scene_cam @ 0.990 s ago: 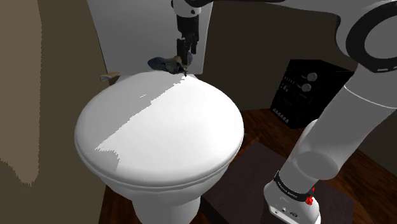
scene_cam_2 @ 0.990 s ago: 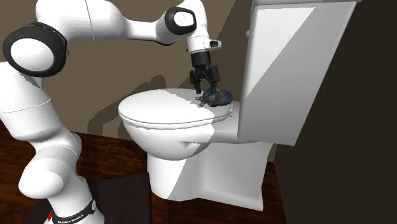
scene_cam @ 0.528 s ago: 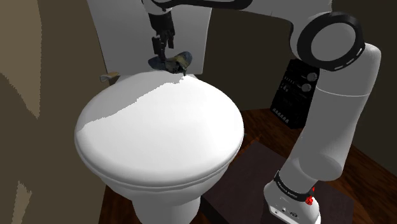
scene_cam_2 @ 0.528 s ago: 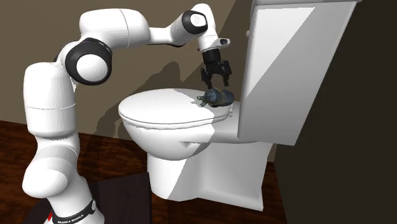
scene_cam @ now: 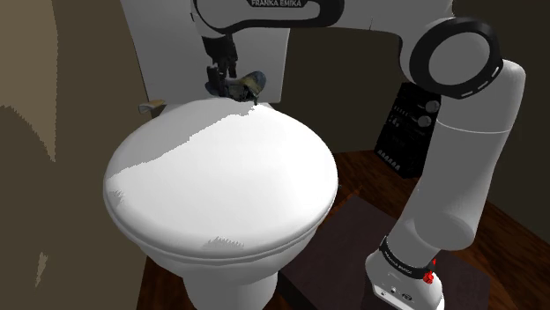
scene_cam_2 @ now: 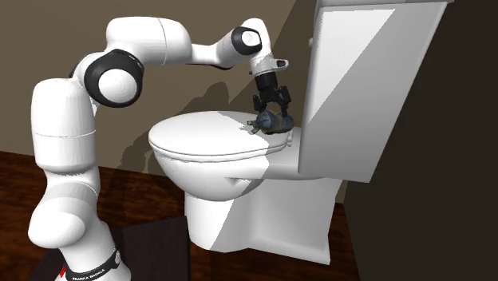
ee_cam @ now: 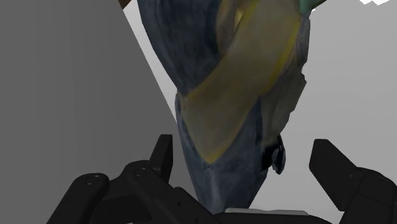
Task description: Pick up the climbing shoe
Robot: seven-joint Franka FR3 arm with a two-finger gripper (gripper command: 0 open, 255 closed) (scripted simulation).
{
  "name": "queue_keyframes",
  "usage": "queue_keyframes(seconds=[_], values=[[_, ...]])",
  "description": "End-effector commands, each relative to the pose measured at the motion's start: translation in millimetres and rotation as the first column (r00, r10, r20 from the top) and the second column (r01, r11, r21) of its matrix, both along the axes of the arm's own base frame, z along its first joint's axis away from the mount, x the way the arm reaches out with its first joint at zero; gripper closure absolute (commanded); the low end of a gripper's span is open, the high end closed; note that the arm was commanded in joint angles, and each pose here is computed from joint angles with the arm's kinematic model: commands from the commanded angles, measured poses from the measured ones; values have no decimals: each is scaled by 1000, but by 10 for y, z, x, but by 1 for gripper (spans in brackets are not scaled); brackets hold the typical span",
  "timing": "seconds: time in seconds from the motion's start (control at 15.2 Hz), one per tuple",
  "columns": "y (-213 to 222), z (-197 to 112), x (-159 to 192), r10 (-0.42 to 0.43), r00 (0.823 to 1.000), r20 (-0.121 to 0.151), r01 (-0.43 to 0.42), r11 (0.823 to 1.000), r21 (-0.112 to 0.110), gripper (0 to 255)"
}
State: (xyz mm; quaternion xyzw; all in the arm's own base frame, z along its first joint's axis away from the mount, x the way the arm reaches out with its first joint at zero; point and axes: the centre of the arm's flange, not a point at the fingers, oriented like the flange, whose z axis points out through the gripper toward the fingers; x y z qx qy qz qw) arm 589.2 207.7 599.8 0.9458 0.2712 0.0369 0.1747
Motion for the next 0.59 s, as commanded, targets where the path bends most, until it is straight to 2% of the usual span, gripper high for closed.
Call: queue_keyframes(seconds=[0.0,0.07,0.13,0.53], values=[[4,-33,-12,0,1000,0,0,1000,0,0],[5,-33,-12,0,1000,0,0,1000,0,0],[8,-32,-11,0,1000,0,0,1000,0,255],[2,-38,-24,0,1000,0,0,1000,0,255]])
